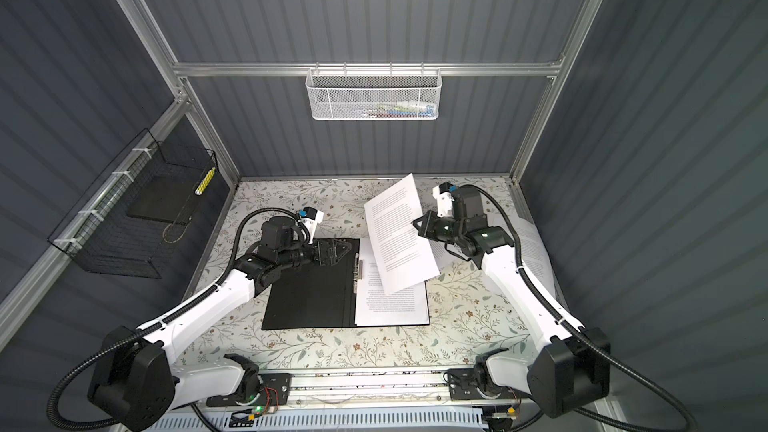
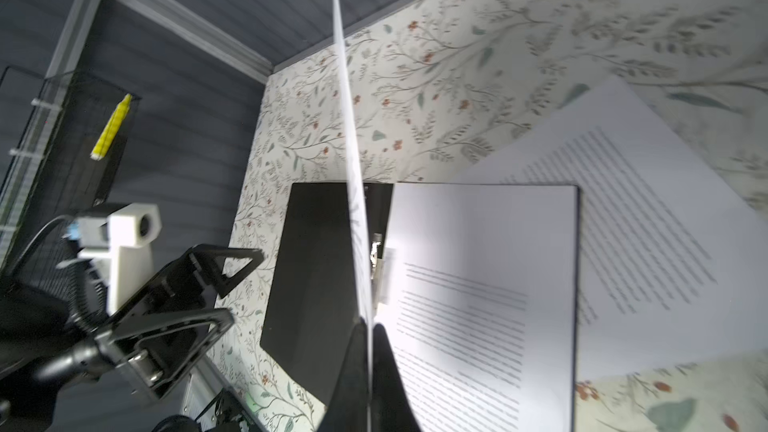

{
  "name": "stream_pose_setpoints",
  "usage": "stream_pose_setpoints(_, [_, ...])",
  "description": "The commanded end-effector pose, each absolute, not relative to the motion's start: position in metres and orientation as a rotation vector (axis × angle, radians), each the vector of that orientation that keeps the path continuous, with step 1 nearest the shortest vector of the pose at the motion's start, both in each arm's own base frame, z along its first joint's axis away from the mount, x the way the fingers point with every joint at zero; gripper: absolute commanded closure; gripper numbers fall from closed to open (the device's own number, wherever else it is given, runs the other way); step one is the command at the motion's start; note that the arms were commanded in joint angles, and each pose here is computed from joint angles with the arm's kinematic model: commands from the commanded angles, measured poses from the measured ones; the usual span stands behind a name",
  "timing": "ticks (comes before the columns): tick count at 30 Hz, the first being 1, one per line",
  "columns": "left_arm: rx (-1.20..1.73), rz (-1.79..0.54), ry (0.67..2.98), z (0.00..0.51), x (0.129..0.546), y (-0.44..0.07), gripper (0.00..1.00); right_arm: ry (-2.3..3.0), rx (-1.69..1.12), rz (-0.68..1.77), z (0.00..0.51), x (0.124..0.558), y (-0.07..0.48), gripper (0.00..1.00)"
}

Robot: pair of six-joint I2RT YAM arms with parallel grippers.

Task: Put the files into the folder
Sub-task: 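Lower the white sheet onto the folder's clip side with the right gripper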

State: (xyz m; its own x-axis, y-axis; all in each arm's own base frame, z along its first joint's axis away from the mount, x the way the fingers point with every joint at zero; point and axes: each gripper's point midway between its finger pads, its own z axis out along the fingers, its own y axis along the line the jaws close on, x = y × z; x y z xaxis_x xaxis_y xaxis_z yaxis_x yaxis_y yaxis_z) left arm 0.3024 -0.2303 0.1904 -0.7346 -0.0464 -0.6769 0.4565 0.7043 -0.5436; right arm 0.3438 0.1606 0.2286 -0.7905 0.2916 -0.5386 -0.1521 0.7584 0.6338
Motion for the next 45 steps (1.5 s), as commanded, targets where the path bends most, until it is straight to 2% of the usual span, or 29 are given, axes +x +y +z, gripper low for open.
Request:
stream_pose_setpoints(1, [0.304,-0.892,2.244,0.180,0.299,-0.221,0.00,2.382,0.139,0.894,0.185,0.341,0.152,1.00])
stream_pose_setpoints(8, [0.282,-0.899,2.288,0.165,0.296,-0.220,0.00,2.500,0.133,0.783,0.102,0.331,0.160,1.00])
stream_pose_setpoints(12, [0.269,-0.903,2.304,0.157,0.291,-0.218,0.00,2.505,0.189,0.828,0.081,0.326,0.164,1.00])
stream_pose_setpoints(24, [0.234,-0.922,2.370,0.131,0.275,-0.213,0.00,2.531,0.216,0.855,0.067,0.322,0.181,1.00])
stream_pose_setpoints(45, [0.228,-0.939,2.387,0.128,0.274,-0.215,0.00,2.570,0.270,0.830,0.054,0.314,0.187,1.00])
